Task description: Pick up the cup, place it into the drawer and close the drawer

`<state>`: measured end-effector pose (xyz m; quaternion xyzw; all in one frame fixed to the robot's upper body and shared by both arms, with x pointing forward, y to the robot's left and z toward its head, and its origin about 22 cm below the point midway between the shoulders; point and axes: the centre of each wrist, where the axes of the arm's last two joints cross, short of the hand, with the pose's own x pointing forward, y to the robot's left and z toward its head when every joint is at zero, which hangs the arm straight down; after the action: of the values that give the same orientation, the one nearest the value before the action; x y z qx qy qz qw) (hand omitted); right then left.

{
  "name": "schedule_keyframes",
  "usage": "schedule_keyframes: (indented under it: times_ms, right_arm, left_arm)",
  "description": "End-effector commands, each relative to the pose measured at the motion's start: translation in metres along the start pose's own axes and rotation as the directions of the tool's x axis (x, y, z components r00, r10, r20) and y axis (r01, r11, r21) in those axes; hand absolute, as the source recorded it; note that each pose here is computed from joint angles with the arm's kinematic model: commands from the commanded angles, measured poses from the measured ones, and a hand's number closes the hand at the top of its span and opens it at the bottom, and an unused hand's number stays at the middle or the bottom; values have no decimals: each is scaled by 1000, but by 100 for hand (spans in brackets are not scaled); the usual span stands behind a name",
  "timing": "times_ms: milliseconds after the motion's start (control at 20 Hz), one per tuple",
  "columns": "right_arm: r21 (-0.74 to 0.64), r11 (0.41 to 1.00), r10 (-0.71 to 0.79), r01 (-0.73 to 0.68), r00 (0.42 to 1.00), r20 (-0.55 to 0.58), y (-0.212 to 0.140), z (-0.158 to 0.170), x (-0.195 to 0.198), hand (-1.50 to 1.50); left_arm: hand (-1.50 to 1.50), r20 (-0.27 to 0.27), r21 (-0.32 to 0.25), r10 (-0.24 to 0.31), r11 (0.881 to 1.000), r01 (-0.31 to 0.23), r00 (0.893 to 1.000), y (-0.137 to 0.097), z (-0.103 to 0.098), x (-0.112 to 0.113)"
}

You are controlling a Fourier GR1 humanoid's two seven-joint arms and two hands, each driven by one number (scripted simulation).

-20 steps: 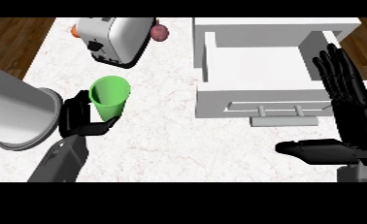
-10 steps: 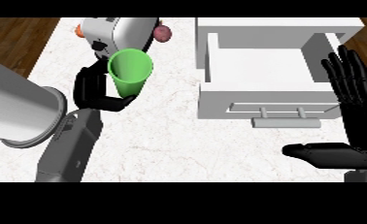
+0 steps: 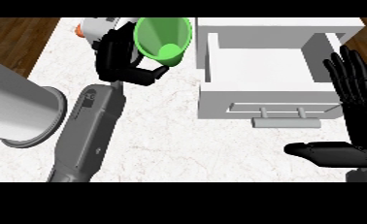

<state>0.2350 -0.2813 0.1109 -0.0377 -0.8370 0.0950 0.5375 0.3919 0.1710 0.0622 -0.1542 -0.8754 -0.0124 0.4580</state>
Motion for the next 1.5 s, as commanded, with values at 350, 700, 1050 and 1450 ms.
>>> schedule_keyframes:
  times_ms: [350,700,1050,1450]
  right_arm:
    - [-2,1000,-3,3,1000,1,7,0,-8,-150]
    - [15,1000,-14,14,1000,15,-12,-2,-2,-150]
    - [30,1000,-3,2,1000,10,-16,-11,-9,-150]
    - [37,999,-28,27,999,42,-14,-15,-12,-150]
  left_arm:
    - [150,-48,-68,-107,992,104,993,-91,-91,39]
    - [150,-148,-46,-107,994,101,983,-135,-111,45]
    - [150,-211,-37,-152,988,148,966,-135,-117,25]
    - [150,-268,-76,-204,979,190,941,-135,-94,-2]
